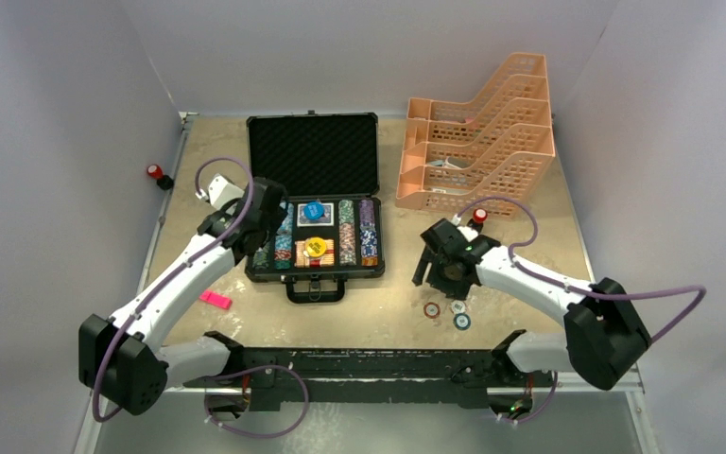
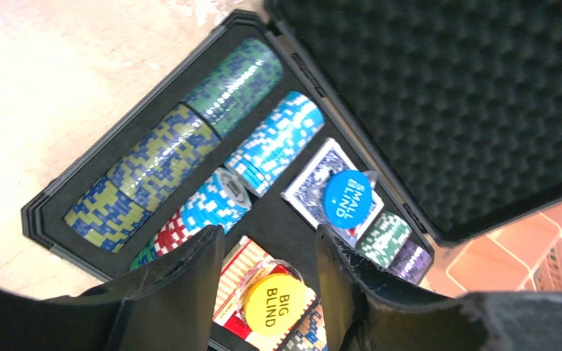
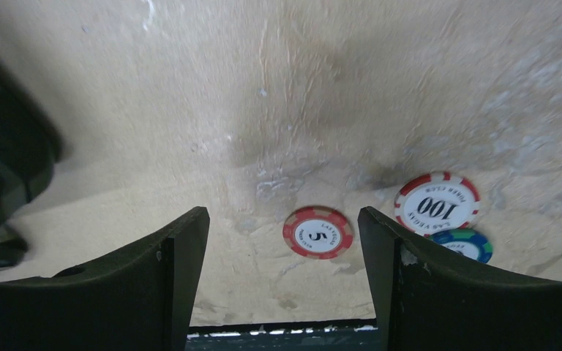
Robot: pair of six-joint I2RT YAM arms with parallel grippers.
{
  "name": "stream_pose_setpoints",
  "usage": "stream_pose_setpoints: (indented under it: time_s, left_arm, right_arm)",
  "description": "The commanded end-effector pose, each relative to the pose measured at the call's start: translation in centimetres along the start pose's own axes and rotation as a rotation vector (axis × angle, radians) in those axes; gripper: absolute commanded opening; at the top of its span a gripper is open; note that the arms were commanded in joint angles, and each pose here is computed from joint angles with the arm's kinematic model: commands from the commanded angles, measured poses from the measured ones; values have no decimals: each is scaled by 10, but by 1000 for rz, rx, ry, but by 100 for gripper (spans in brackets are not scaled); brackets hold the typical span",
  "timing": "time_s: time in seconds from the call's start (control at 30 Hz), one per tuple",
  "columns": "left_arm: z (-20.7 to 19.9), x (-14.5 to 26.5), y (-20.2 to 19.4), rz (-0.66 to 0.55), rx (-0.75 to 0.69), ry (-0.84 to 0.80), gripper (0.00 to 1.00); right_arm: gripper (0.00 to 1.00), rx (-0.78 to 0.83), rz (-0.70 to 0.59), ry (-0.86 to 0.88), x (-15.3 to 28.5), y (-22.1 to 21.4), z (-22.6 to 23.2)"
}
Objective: Pack up texas hold em set
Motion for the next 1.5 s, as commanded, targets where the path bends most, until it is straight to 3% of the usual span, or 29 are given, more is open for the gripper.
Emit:
stream_pose_setpoints:
  time_s: [0.0, 0.17, 0.3, 0.6, 0.9, 1.07, 1.23, 1.47]
  left_arm:
    - [-21, 11, 16, -64, -71, -173, 52]
    - [-42, 25, 10, -60, -133, -413, 65]
    - [-54, 32, -1, -25, -178, -542, 66]
    - [-75, 37, -27, 84, -275, -726, 65]
    - [-79, 32, -54, 155, -361, -759, 67]
    - [-80, 32, -81, 201, -443, -775, 71]
    - [-94, 49, -115, 236, -510, -923, 73]
    - [-103, 63, -147, 286, -468, -1126, 67]
  right_arm:
    - [74, -32, 51, -86, -6, -22, -11]
    - [71, -15, 69, -170, -10, -34, -24]
    - [65, 0, 76, -174, -14, -37, -25]
    - [51, 27, 74, -207, -33, -39, -26]
    - [40, 50, 60, -213, -33, -34, -19]
    - [39, 17, 27, -114, -15, -23, 1]
    - [40, -24, -59, 27, 11, -1, 29]
    - [40, -96, -99, 233, 39, 26, 63]
Point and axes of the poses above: each gripper's point midway between its finger pads, its own x axis back along the fingers, its own z axis along the line the jaws close on, y = z × x, the point moved 3 cm from there along x, back along the fingers, and after that the axes turned 7 degrees about -x, right-handed, at the moved point
